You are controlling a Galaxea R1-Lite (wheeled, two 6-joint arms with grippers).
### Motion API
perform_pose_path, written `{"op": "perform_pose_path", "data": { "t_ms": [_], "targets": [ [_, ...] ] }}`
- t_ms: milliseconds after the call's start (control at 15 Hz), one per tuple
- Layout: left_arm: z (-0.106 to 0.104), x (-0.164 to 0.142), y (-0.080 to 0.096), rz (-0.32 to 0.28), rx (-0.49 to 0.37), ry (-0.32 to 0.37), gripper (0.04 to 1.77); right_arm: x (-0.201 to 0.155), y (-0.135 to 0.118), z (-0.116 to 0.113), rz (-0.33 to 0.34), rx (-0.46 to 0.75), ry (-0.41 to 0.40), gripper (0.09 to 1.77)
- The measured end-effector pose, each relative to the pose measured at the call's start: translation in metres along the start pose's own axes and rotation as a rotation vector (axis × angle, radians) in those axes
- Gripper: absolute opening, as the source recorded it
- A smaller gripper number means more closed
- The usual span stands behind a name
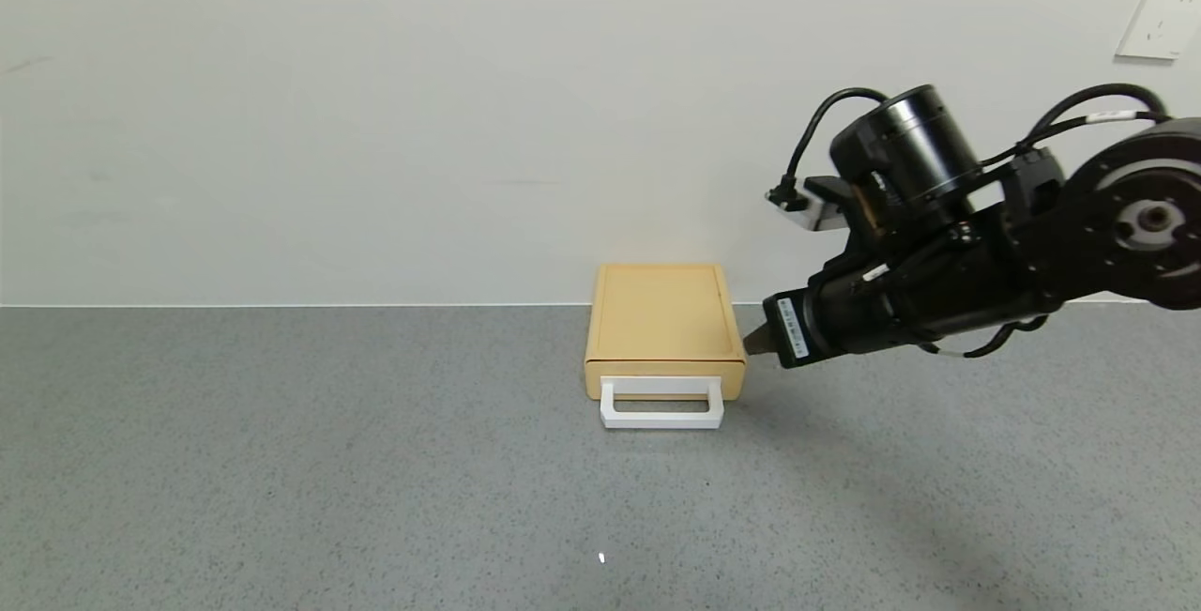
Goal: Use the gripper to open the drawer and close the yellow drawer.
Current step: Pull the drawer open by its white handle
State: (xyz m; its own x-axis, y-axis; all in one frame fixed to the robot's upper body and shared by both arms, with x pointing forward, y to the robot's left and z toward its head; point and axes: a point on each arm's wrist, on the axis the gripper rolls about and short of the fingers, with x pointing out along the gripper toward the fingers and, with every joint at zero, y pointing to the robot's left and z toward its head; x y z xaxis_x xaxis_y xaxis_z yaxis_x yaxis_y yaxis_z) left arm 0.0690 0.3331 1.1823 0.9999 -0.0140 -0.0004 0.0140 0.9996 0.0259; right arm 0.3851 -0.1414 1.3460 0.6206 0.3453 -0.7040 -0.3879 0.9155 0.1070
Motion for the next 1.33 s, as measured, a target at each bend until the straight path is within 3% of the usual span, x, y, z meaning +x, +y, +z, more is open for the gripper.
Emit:
{"op": "perform_pose_path", "data": {
  "t_ms": [67, 133, 533, 733, 1333],
  "targets": [
    [0.0, 0.0, 0.0, 0.0, 0.0, 0.0, 1.72, 0.011, 0.007, 0.001, -0.001, 0.006, 0.013, 0.58],
    [0.0, 0.0, 0.0, 0.0, 0.0, 0.0, 1.72, 0.02, 0.014, 0.002, 0.003, 0.016, 0.021, 0.14],
    [0.0, 0.0, 0.0, 0.0, 0.0, 0.0, 1.72, 0.074, 0.041, 0.016, 0.013, 0.127, 0.066, 0.11],
    [0.0, 0.0, 0.0, 0.0, 0.0, 0.0, 1.72, 0.106, 0.048, 0.011, 0.011, 0.135, 0.088, 0.11],
    [0.0, 0.0, 0.0, 0.0, -0.001, 0.0, 1.72, 0.165, 0.044, -0.004, -0.004, 0.153, 0.097, 0.11]
  ]
}}
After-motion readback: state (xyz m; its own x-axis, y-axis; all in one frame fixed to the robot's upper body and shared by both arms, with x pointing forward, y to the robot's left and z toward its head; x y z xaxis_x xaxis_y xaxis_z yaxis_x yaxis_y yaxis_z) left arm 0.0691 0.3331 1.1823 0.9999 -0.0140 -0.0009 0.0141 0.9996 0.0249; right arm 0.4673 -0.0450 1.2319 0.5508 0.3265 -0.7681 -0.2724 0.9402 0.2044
